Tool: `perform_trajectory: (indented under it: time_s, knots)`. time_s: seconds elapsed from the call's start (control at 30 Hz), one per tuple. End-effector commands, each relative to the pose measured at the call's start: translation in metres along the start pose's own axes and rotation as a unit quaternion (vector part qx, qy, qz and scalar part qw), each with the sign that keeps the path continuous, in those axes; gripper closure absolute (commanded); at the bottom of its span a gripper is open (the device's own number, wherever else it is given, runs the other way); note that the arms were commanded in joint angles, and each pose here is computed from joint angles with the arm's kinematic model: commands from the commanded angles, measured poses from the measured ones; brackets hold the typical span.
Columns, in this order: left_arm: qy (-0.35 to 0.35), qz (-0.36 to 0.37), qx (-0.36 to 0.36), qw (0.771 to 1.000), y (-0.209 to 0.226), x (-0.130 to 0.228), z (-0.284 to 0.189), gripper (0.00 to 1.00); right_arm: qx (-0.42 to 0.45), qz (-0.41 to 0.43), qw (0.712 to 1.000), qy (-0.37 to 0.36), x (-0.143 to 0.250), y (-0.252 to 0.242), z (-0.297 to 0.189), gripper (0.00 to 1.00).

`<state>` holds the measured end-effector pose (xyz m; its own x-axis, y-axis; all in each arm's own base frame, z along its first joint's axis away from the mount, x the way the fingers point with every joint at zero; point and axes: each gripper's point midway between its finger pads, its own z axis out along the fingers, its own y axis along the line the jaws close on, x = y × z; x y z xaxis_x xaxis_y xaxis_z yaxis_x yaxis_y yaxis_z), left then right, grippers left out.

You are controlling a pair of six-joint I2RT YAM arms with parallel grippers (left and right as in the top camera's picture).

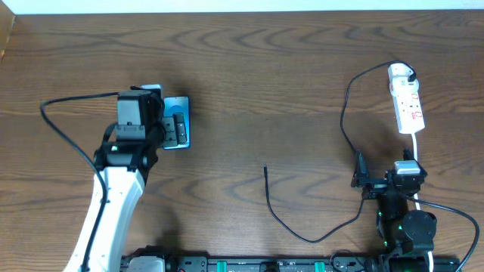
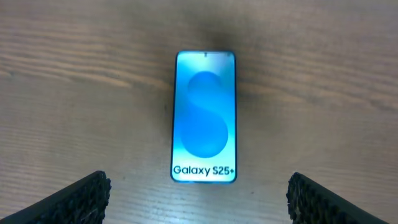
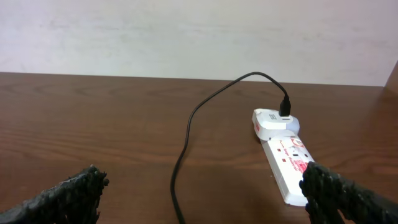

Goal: Plug charger to phone and switch on socket
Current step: 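Move the left gripper forward over the Galaxy S25+ phone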

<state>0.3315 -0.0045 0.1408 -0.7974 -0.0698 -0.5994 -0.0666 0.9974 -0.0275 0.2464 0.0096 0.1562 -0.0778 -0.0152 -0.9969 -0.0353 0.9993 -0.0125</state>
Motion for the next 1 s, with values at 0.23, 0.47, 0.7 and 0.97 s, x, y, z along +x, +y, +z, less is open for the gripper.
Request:
perform_trajectory:
  time_s: [0.23,0.47,0.7,0.97]
  knots:
    - [0.034,-0.007,-0.004,0.999,0.0,-0.015,0.008,0.09,0.0,0.003,1.0,-0.002,0.0,0.0,0.0,0.01]
    - [0.043,-0.007,-0.005,0.999,-0.001,-0.019,0.008,0.09,0.0,0.003,1.0,-0.002,0.0,0.0,0.0,0.01]
    - [0.085,-0.005,-0.009,0.996,-0.001,-0.014,0.014,0.09,0.0,0.003,1.0,-0.002,0.0,0.0,0.0,0.01]
    - [0.125,-0.004,-0.013,0.992,-0.001,-0.01,0.031,0.09,0.0,0.003,1.0,-0.002,0.0,0.0,0.0,0.01]
